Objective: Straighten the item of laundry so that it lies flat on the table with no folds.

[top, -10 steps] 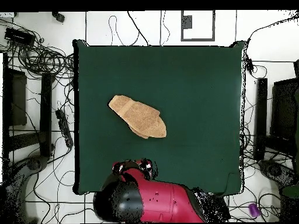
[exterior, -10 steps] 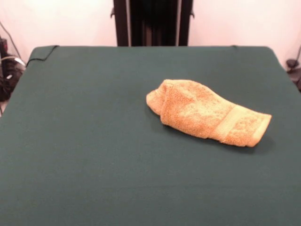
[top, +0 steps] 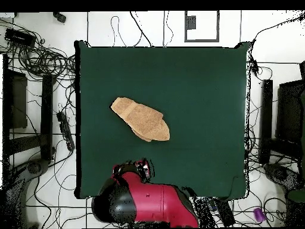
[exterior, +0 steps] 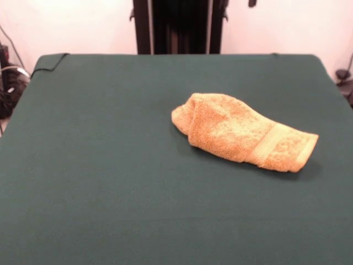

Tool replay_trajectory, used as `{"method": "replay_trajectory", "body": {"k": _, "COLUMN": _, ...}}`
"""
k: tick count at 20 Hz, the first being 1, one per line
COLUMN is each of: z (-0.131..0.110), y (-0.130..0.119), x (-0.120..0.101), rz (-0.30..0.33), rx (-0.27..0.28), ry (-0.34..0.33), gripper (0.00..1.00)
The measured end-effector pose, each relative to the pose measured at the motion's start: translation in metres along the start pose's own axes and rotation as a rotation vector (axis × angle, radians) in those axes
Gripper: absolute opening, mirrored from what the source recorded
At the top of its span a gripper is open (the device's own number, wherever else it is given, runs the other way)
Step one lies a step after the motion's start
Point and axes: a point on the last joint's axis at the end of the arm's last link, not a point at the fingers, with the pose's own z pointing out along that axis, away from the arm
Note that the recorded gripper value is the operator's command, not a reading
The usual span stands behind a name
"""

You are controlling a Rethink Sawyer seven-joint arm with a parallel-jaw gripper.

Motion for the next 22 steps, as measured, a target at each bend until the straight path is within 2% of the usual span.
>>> {"method": "replay_trajectory", "body": {"k": 14, "z": 0.087, "y": -0.003, "x": 0.028, "rz": 0.025, "rx": -0.004, "ry": -0.014, "gripper": 1.00}}
{"method": "replay_trajectory", "body": {"k": 22, "z": 0.111, "y": -0.005, "x": 0.042, "rz": 0.062, "rx": -0.019, "ry": 0.035, "gripper": 1.00}}
